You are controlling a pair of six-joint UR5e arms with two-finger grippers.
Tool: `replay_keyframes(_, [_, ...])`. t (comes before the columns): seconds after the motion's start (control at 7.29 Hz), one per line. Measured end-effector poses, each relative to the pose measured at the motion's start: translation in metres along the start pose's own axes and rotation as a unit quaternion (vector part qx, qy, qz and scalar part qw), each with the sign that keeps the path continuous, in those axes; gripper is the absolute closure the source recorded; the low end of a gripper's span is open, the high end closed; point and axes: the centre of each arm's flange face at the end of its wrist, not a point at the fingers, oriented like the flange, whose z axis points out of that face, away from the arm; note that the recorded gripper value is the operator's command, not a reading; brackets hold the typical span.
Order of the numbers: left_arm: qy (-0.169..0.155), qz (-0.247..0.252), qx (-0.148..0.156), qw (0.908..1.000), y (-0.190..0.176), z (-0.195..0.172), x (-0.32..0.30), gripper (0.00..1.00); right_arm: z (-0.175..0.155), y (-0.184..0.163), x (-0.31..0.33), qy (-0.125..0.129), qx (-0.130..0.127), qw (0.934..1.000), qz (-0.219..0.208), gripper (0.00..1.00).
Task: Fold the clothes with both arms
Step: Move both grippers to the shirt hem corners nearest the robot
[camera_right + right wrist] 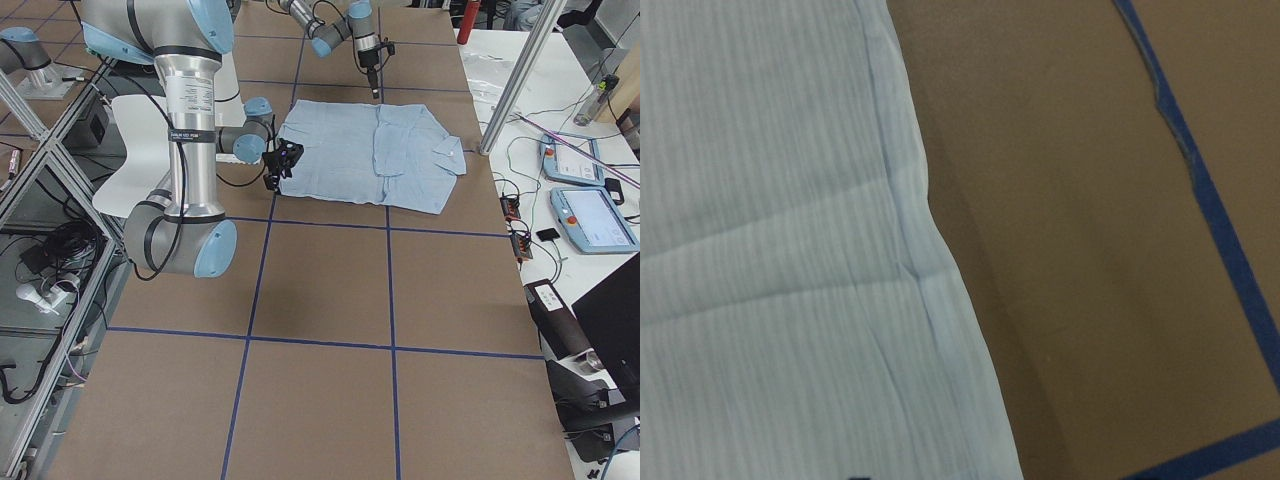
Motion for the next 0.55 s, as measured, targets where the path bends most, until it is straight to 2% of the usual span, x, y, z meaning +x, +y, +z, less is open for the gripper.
replay_keyframes(0.27, [0.0, -0.002, 0.0, 1.0, 0.0001, 0.0005, -0.0003, 0.11, 0.0063, 0.0086, 0.0029, 0.013, -0.001, 0.9999, -0.008, 0.42])
replay_keyframes(0.55, [0.0, -0.007, 0.0, 1.0, 0.0004, 0.0006, -0.0002, 0.11, 0.0101, 0.011, 0.0018, 0.016, -0.001, 0.9998, -0.01, 0.43])
